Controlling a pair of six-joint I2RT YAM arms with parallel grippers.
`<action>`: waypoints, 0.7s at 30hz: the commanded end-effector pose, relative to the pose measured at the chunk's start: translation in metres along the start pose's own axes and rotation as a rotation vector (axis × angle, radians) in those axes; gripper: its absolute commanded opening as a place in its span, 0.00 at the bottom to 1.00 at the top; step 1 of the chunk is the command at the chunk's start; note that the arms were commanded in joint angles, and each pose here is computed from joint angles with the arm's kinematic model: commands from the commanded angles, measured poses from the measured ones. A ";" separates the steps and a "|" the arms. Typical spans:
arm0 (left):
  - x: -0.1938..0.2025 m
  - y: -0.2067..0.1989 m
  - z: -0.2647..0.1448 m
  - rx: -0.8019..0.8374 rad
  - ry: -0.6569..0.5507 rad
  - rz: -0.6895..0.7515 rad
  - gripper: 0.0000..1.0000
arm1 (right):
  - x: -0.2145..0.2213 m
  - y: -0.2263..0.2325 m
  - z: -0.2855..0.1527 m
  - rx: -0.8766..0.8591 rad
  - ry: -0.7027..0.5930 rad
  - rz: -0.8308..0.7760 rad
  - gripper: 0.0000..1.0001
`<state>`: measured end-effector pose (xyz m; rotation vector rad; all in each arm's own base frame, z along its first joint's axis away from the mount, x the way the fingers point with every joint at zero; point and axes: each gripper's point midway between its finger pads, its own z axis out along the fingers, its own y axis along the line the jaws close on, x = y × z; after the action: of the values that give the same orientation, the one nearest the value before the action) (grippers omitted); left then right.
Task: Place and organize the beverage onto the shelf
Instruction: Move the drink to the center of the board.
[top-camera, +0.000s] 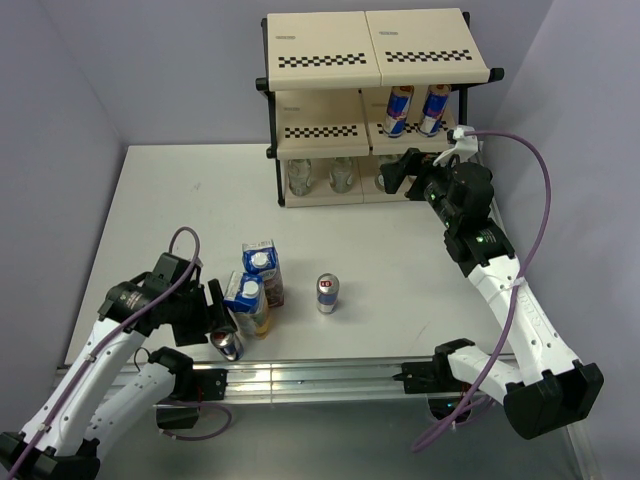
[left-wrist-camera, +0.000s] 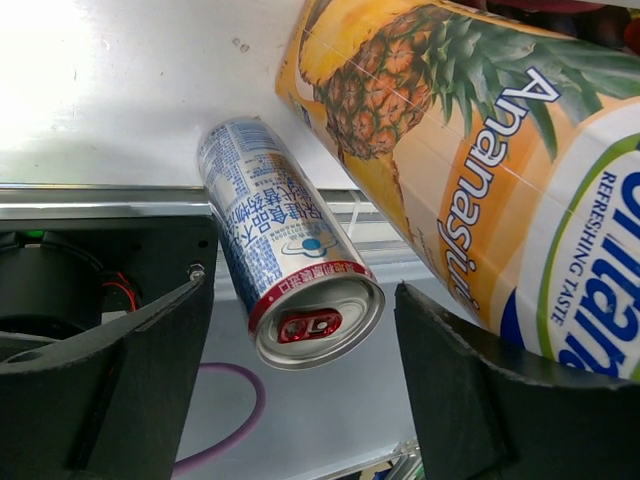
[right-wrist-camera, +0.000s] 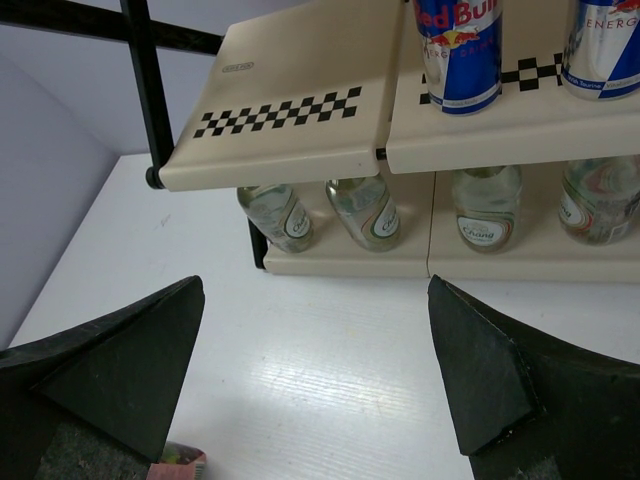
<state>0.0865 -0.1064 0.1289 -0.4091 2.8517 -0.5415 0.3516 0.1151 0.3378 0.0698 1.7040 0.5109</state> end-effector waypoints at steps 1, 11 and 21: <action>-0.001 -0.006 0.000 0.038 -0.009 0.023 0.78 | -0.011 0.008 -0.003 -0.029 -0.041 0.000 1.00; 0.000 -0.010 0.001 0.067 -0.014 0.004 0.65 | -0.013 0.009 -0.003 -0.030 -0.043 -0.002 1.00; -0.009 -0.001 -0.010 0.005 -0.074 0.011 0.49 | -0.015 0.010 -0.003 -0.033 -0.047 0.001 1.00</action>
<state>0.0875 -0.1077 0.1296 -0.4083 2.8223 -0.5665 0.3515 0.1153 0.3378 0.0721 1.7041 0.5135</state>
